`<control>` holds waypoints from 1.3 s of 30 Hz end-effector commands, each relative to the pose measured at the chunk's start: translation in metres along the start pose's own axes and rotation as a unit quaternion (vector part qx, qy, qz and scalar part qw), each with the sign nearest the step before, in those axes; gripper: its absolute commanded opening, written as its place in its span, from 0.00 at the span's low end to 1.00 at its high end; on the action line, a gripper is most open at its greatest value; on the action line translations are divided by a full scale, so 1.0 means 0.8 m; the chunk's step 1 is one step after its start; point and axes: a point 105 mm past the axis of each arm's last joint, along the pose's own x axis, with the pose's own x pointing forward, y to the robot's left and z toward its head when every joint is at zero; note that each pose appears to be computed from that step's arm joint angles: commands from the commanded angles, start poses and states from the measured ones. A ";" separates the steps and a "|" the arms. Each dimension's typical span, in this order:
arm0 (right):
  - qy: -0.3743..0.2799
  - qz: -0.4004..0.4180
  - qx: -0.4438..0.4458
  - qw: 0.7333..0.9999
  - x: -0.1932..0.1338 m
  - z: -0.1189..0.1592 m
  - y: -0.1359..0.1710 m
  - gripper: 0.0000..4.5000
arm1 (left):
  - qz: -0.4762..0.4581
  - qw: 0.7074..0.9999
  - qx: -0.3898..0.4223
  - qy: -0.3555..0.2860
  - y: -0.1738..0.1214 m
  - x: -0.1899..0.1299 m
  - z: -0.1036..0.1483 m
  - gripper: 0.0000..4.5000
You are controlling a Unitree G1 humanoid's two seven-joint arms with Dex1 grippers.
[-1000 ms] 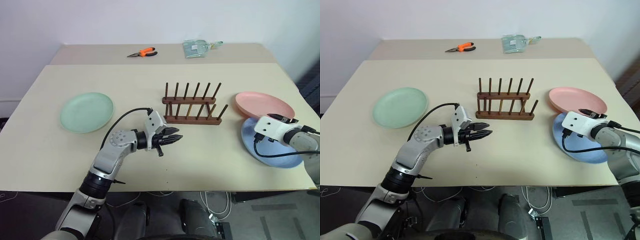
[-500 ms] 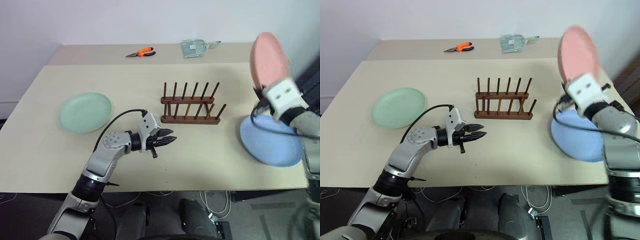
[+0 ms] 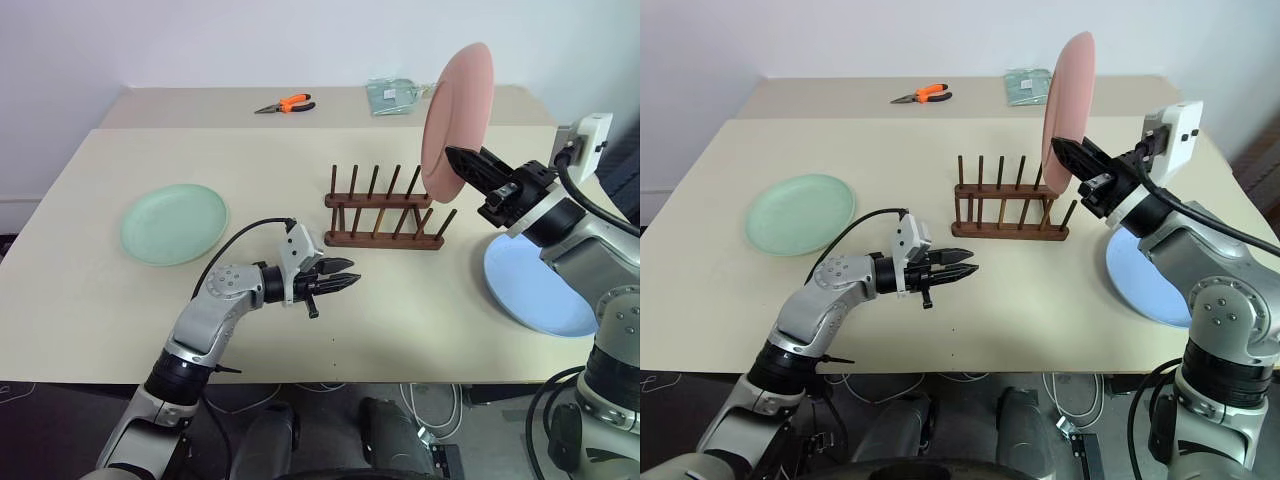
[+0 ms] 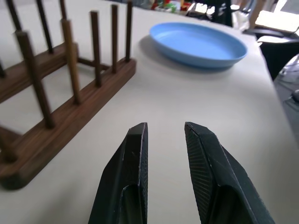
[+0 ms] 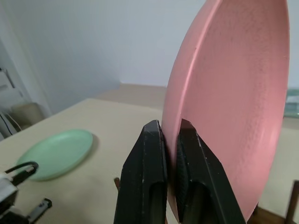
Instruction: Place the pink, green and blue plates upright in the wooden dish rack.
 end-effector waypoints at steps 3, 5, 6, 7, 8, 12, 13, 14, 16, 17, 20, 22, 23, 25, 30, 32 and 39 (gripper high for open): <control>0.002 -0.018 0.010 1.000 0.003 0.000 -0.020 0.00 | -0.012 1.000 0.002 -0.027 -0.009 -0.008 0.020 0.27; 0.008 -0.018 0.022 1.000 0.004 -0.004 -0.026 0.08 | -0.014 0.999 -0.001 -0.029 -0.010 -0.008 0.021 0.27; 0.012 -0.025 0.015 1.000 0.004 -0.005 -0.030 0.17 | -0.013 1.000 -0.004 -0.029 -0.010 -0.009 0.021 0.27; 0.016 -0.033 0.003 0.999 0.005 -0.005 -0.035 0.23 | -0.014 0.999 -0.010 -0.027 -0.010 -0.010 0.020 0.27; 0.013 -0.044 -0.017 0.999 0.005 -0.001 -0.039 0.34 | -0.014 0.999 -0.018 -0.027 -0.009 -0.012 0.020 0.27; -0.028 -0.096 -0.118 0.988 0.002 0.036 -0.058 0.80 | 0.023 0.998 -0.038 -0.040 0.009 -0.025 0.025 0.47; -0.035 -0.103 -0.148 0.983 -0.001 0.046 -0.060 0.80 | 0.045 0.997 -0.038 -0.049 0.018 -0.031 0.030 0.57; -0.038 -0.106 -0.178 0.978 -0.002 0.055 -0.060 0.80 | 0.092 0.993 -0.032 -0.059 0.038 -0.040 0.034 0.69; -0.038 -0.088 -0.219 0.971 -0.001 0.068 -0.052 0.80 | 0.189 0.978 -0.039 -0.079 0.078 -0.062 0.040 0.92; -0.038 -0.067 -0.231 0.970 0.003 0.072 -0.042 0.84 | 0.253 0.962 -0.045 -0.089 0.105 -0.081 0.041 1.00; -0.023 0.030 -0.295 0.955 0.025 0.067 0.014 0.99 | 0.483 0.864 -0.085 -0.114 0.184 -0.167 0.039 1.00; -0.005 0.086 -0.322 0.943 0.037 0.049 0.045 0.99 | 0.592 0.791 -0.099 -0.117 0.210 -0.220 0.036 1.00; 0.003 0.111 -0.329 0.938 0.042 0.039 0.059 0.99 | 0.636 0.754 -0.111 -0.117 0.217 -0.246 0.032 1.00; 0.013 0.151 -0.332 0.931 0.050 0.021 0.082 0.99 | 0.693 0.700 -0.129 -0.118 0.221 -0.283 0.024 1.00; 0.035 0.243 -0.301 0.921 0.063 -0.042 0.133 0.99 | 0.746 0.619 -0.211 -0.127 0.201 -0.338 -0.005 1.00; 0.040 0.255 -0.285 0.923 0.066 -0.058 0.141 0.99 | 0.723 0.627 -0.257 -0.134 0.191 -0.328 -0.018 1.00; 0.058 0.261 -0.272 0.925 0.066 -0.098 0.147 1.00 | 0.671 0.567 -0.430 -0.207 0.163 -0.307 -0.063 0.80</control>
